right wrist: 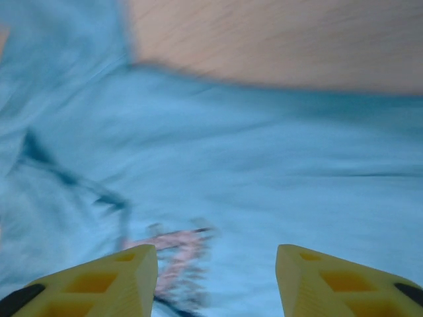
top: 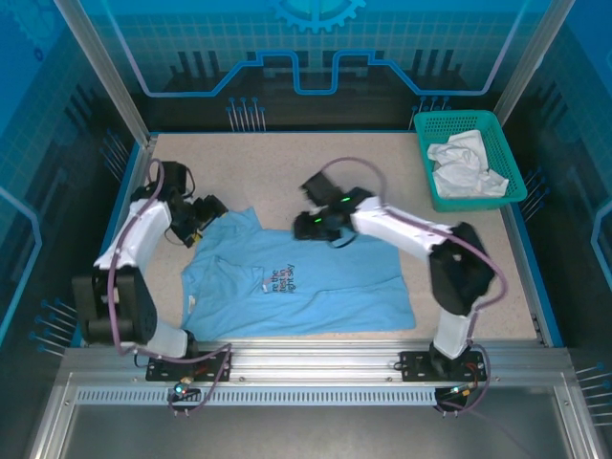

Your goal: Fold and stack the t-shirts

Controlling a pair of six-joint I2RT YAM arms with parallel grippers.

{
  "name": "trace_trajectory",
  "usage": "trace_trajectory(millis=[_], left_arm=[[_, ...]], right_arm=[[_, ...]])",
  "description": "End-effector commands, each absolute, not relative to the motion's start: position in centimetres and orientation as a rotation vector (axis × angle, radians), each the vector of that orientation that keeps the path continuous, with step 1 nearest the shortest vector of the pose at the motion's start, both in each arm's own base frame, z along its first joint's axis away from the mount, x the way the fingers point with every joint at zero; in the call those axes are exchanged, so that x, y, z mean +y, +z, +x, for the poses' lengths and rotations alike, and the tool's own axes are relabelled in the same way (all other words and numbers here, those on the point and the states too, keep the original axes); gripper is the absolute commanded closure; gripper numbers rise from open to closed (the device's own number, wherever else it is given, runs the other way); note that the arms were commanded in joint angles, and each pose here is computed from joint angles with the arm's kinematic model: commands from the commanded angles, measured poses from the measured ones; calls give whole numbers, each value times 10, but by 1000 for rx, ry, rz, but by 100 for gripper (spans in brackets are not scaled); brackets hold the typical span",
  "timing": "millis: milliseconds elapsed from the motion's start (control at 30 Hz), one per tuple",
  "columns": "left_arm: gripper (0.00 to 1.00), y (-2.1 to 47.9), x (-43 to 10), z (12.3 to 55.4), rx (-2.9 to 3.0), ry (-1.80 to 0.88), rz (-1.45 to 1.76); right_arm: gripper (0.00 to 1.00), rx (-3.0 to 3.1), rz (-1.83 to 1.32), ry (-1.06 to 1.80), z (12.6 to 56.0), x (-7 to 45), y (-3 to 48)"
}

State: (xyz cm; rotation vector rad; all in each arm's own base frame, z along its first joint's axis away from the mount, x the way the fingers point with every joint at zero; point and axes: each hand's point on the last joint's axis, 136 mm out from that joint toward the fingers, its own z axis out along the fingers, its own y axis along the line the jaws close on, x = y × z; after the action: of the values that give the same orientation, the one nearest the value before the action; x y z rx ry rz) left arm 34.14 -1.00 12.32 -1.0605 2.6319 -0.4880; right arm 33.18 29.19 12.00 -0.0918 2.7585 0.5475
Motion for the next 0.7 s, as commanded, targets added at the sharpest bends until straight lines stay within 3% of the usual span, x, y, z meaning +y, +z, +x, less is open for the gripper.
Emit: trace_trajectory(millis=[0,133,233,667], left_arm=[[15,125,2,366,2601,-440,-1154],[19,99,21,383,2521,-493,-1407],[21,87,28,390,2520,-475,-1476],[31,49,50,419,2411,-573,-1715]], right_arm=[[43,2669,-13,477,359,219,131],[41,2692,154,610,386,162,124],[41,2725,169,487,398,134,121],[43,2753,173,390,416,116,95]])
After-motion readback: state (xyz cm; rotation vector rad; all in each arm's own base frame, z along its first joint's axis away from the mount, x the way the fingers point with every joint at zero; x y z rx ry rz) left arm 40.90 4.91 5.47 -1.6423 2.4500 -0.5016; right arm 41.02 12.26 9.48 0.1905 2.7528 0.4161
